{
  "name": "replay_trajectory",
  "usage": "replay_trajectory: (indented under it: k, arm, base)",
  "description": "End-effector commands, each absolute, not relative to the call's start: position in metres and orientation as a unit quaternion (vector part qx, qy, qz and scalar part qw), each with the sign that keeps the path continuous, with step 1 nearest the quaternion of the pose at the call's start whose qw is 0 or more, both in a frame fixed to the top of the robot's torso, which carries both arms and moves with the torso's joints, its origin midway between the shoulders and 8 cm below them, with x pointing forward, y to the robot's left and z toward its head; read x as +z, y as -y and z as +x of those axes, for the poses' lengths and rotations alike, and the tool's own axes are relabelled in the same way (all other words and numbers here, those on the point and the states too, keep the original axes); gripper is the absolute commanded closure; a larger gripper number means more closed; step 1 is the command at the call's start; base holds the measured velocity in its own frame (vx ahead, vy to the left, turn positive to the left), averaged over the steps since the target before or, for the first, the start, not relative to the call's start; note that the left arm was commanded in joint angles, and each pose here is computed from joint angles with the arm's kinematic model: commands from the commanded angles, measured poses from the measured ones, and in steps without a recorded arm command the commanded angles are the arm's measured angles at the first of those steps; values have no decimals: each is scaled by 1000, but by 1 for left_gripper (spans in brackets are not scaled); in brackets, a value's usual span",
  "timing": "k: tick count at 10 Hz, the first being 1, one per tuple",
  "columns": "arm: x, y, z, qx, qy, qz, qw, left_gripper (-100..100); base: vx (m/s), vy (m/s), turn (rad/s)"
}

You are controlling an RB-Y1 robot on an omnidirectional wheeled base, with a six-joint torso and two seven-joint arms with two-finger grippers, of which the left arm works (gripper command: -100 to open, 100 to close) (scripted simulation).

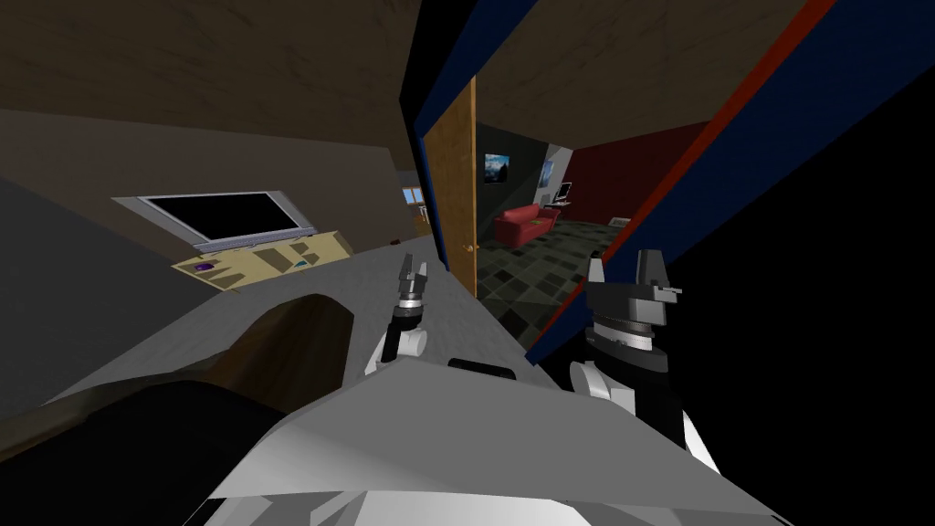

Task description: Push the door open

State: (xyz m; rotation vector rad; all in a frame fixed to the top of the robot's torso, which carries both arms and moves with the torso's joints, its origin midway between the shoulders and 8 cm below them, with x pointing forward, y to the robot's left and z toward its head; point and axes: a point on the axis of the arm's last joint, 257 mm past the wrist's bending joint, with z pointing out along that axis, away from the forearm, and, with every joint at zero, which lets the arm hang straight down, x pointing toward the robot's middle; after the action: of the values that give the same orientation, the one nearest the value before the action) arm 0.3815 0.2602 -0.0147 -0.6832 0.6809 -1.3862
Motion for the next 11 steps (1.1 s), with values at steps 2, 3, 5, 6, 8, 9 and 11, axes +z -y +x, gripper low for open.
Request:
replay_trajectory:
  k: [2, 3, 5, 6, 8, 9, 11]
  arm:
    - [-31, -251, 388, -619, -313, -307, 652, -100]
    - [-37, -248, 392, -621, -317, -309, 647, -100]
    - [-49, -241, 399, -624, -326, -312, 638, -100]
    - [-55, -238, 402, -626, -330, -314, 633, -100]
    - [-67, -230, 409, -629, -339, -317, 623, -100]
    - [-73, -226, 412, -631, -344, -318, 618, -100]
    - [-86, -218, 418, -634, -354, -321, 607, -100]
  base:
    - [132, 63, -22]
    - [113, 50, -14]
    - [85, 59, -21]
    - [88, 53, -21]
    - [97, 59, -18]
    - [97, 65, -27]
    - [97, 57, -20]
